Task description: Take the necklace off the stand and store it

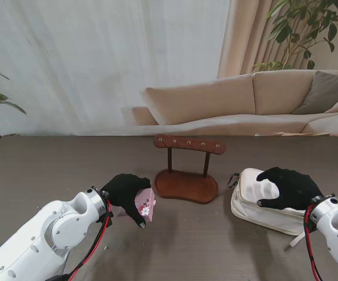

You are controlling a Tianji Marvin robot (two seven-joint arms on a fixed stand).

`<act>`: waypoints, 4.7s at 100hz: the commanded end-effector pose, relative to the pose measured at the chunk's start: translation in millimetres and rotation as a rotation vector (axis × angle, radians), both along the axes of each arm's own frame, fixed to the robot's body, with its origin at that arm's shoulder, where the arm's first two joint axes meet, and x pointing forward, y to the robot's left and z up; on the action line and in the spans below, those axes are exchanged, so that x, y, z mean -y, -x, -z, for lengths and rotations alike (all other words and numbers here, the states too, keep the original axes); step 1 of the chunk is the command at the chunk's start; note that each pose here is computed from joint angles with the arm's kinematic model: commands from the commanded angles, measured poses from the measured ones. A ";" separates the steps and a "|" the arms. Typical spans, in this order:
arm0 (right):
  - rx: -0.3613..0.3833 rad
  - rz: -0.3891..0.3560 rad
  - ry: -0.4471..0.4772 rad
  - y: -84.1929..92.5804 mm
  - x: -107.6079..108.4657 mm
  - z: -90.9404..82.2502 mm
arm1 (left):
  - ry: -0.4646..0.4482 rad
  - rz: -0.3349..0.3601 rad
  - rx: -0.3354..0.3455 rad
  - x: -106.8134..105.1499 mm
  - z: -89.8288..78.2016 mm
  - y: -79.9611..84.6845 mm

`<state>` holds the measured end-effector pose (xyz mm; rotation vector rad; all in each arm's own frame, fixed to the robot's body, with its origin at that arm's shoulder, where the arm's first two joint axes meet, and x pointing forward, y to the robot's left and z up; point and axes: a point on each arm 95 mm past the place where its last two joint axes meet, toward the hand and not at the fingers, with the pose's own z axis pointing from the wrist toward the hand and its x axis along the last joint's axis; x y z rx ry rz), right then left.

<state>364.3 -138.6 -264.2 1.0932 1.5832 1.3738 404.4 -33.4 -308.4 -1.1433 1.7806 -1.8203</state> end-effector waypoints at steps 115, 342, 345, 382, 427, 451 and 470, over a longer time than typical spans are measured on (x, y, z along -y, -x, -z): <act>-0.110 -0.020 0.371 -5.4 37.3 40.1 | -0.023 0.012 -0.041 3.2 1.7 3.4; 0.076 -0.378 -0.143 -6.5 -55.1 85.8 | -0.036 -0.047 -0.003 -19.5 -5.4 12.7; 0.075 -0.382 -0.150 -5.5 -56.6 85.5 | -0.037 -0.048 -0.002 -20.0 -5.6 12.8; 0.073 -0.389 -0.179 2.4 -57.5 76.9 | -0.041 -0.052 0.001 -23.0 -7.1 14.4; 0.031 -0.400 -0.264 14.7 -35.7 71.8 | -0.048 -0.042 0.009 -20.8 -10.8 10.2; 0.012 -0.433 -0.351 24.8 -47.7 73.0 | -0.049 -0.039 0.009 -19.3 -11.1 9.5; 0.011 -0.457 -0.392 29.3 -63.6 73.9 | -0.053 -0.046 0.011 -21.4 -11.6 11.2</act>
